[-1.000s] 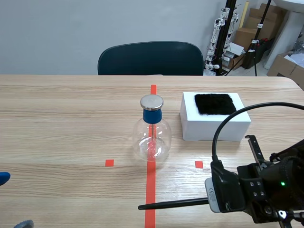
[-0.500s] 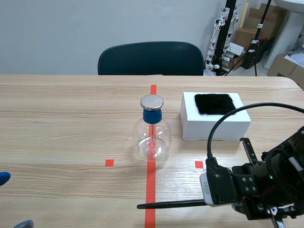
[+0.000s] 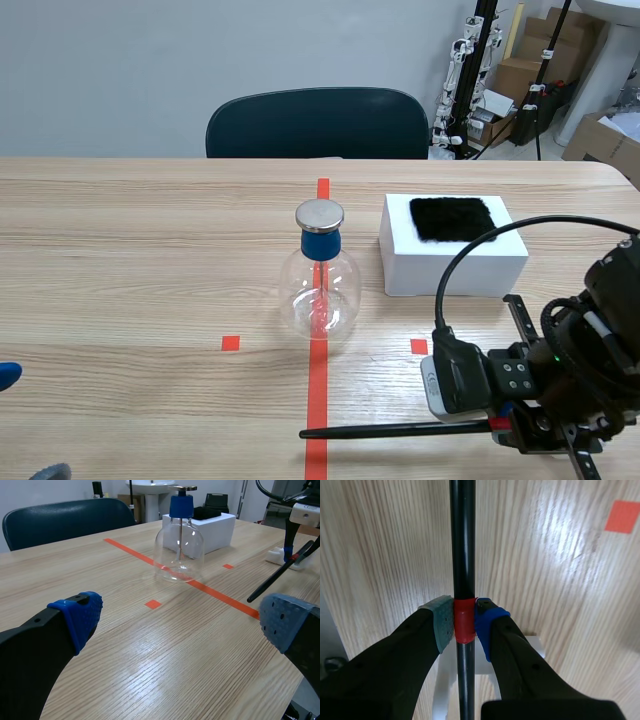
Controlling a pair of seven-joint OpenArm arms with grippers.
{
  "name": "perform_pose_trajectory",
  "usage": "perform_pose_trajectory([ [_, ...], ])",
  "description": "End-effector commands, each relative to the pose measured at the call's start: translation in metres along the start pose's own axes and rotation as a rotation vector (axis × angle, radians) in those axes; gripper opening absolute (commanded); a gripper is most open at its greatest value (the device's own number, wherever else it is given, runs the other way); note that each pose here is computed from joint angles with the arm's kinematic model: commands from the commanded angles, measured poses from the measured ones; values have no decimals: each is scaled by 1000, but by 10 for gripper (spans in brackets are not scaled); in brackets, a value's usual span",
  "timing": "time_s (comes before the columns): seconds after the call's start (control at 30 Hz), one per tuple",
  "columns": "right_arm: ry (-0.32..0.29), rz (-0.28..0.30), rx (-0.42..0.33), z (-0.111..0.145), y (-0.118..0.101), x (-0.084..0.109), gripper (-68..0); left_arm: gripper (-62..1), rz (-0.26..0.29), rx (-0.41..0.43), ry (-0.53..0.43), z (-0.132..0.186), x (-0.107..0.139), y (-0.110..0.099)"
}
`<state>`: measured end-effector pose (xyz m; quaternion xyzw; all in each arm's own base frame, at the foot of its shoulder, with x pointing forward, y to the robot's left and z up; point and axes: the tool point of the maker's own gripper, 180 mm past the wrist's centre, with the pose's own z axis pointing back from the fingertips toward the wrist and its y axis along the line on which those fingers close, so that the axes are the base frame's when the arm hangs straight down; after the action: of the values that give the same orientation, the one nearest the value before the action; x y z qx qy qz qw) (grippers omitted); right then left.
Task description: Do the electroscope experiment. put the rod down on the box
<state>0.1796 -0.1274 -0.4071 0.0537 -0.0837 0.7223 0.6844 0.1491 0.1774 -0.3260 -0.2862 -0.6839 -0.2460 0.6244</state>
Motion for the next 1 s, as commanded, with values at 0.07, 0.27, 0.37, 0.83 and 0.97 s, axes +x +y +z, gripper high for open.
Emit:
perform_pose_trajectory([
  [0.07, 13, -6, -15, 3, -9, -6, -653, 14, -6, 1, -26, -1, 7, 3],
  [0.27, 21, -18, -5, -2, -8, -9, -653, 14, -6, 1, -26, -1, 7, 3],
  [0.37, 27, -20, 7, -5, -4, -11, -653, 14, -6, 1, -26, -1, 7, 3],
  [0.83, 21, -9, 25, -9, 2, -6, -405, 14, -6, 1, -26, -1, 7, 3],
  [0.97, 20, -9, 25, -9, 2, -6, -341, 14, -6, 1, -26, -1, 7, 3],
])
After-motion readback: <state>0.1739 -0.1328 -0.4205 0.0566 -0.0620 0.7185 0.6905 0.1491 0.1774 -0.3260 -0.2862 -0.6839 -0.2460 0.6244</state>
